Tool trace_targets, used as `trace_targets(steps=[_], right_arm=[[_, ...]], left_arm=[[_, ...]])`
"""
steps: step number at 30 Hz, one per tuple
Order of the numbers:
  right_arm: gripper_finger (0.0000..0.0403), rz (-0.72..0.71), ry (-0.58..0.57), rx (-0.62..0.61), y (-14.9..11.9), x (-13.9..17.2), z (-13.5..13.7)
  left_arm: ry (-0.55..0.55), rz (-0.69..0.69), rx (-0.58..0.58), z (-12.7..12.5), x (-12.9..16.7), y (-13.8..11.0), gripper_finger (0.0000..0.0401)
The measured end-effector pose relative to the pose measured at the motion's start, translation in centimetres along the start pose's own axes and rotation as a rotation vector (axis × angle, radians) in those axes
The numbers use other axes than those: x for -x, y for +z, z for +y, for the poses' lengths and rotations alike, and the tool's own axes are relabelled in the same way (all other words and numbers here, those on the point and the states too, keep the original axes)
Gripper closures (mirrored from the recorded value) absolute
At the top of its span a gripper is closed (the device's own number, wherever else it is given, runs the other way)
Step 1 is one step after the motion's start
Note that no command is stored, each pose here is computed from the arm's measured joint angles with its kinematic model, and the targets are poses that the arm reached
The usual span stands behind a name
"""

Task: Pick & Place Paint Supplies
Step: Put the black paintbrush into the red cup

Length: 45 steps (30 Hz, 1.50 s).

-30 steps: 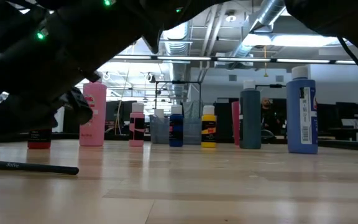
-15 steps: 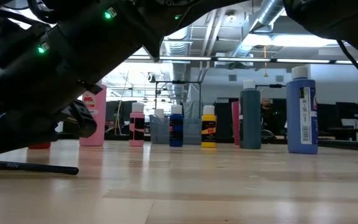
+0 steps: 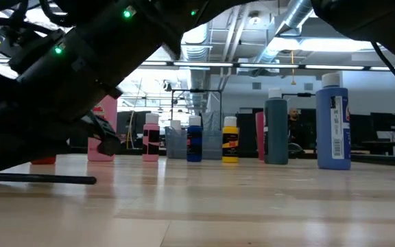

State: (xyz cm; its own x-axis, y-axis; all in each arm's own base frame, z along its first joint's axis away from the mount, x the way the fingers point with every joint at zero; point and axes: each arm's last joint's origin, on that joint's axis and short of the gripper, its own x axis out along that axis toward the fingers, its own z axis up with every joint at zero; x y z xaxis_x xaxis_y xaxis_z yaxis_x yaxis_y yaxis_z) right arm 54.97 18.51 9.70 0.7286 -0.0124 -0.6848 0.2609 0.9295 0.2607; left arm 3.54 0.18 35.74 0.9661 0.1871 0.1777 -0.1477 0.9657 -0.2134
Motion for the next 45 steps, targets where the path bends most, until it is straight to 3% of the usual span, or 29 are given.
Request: trace_targets(steps=[6,12,16,23,30,35,45], right_arm=[[0.0402,0.045,-0.035,0.013,2.0,2.3,-0.6],[0.0403,-0.05,-0.027,0.033,6.2,5.7,-0.9],[0.0403,-0.081,-0.084,0.064,8.3,7.8,-1.8],[0.0403,-0.149,-0.228,0.171,13.4,14.5,-4.3],[0.0403,-0.236,-0.343,0.241,19.3,23.4,-9.4],[0.0403,-0.299,-0.467,0.265,22.1,30.7,-13.5],[0.0403,-0.387,-0.67,0.255,23.5,44.5,-21.2]], left_arm=[[0.0,0.0,-0.001,0.0,0.0,0.0,0.0176],[0.0,0.0,-0.002,0.0,0.0,0.0,0.0176],[0.0,0.0,-0.002,0.0,0.0,0.0,0.0176],[0.0,-0.001,-0.002,0.0,0.0,0.0,0.0176],[0.001,-0.001,-0.002,0.0,0.0,0.0,0.0176],[0.001,-0.001,-0.003,0.0,0.0,0.0,0.0176],[0.007,-0.001,-0.033,0.0,0.0,0.0,0.0176]])
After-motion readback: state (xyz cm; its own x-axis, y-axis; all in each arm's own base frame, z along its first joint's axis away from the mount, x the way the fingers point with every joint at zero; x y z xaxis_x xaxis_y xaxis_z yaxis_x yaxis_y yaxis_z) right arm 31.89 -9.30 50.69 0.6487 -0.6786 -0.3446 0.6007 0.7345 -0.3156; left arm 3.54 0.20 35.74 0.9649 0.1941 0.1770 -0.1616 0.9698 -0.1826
